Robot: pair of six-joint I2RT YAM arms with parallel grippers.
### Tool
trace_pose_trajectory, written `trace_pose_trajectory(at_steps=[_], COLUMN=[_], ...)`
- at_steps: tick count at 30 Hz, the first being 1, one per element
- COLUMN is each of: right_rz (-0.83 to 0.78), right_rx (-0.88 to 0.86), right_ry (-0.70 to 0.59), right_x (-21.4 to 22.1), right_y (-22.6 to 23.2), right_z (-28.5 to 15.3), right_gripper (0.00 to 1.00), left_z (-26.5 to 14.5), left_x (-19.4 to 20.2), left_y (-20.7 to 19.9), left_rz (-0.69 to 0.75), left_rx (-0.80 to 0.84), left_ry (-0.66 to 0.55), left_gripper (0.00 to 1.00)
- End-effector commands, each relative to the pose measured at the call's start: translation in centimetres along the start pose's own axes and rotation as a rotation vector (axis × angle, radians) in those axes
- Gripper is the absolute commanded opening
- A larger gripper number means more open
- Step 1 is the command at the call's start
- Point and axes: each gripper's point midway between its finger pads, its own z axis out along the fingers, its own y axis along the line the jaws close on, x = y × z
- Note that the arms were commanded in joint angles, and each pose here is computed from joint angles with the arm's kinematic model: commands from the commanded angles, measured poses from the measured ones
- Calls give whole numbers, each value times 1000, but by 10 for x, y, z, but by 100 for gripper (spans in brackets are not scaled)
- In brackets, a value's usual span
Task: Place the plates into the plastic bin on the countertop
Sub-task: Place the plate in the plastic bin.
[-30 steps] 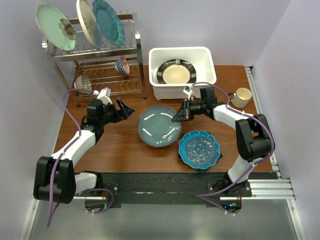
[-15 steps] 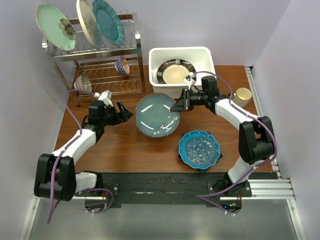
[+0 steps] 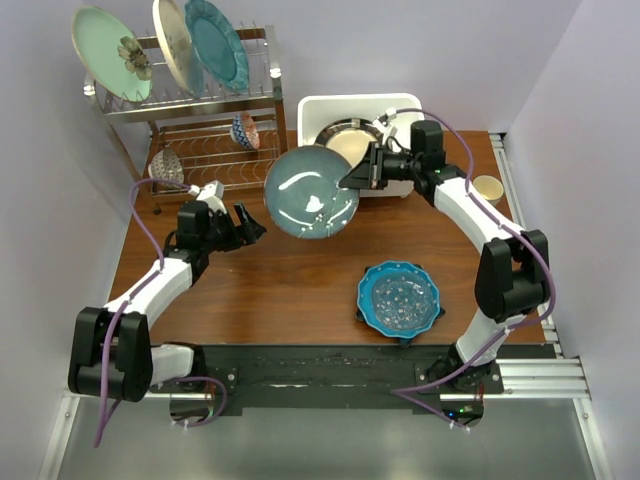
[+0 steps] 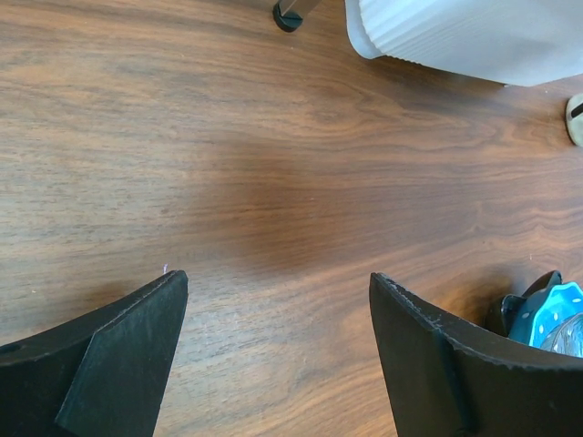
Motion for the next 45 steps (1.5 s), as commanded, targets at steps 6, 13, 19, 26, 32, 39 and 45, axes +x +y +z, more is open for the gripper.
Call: trace_pose_trajectory(at_steps=[6, 13, 19, 26, 32, 39, 45], right_rz=[4, 21, 28, 49, 52, 86, 124], right_rx=[-86, -60, -21, 58, 158, 246, 282], right_ry=[-239, -314, -376, -444, -484, -501, -509], right_x=[-97, -132, -156, -181, -193, -194, -195], right_y=[20, 6, -5, -26, -49, -84, -111], right_z=[-42, -52, -56, -55, -55, -50, -43], right_gripper=[0, 0, 0, 0, 0, 0, 0], left_z=[3, 3, 4, 4, 4, 6, 6], left_x=[-6, -4, -3, -2, -1, 0, 2], left_y=[-4, -4, -4, -5, -5, -5, -4], left_rz=[26, 26, 24, 24, 25, 24, 24], left_rx=[25, 25, 29, 37, 37, 41, 40], left_ry=[-11, -6, -2, 7, 9, 16, 20], left_gripper=[85, 85, 85, 85, 86, 86, 85])
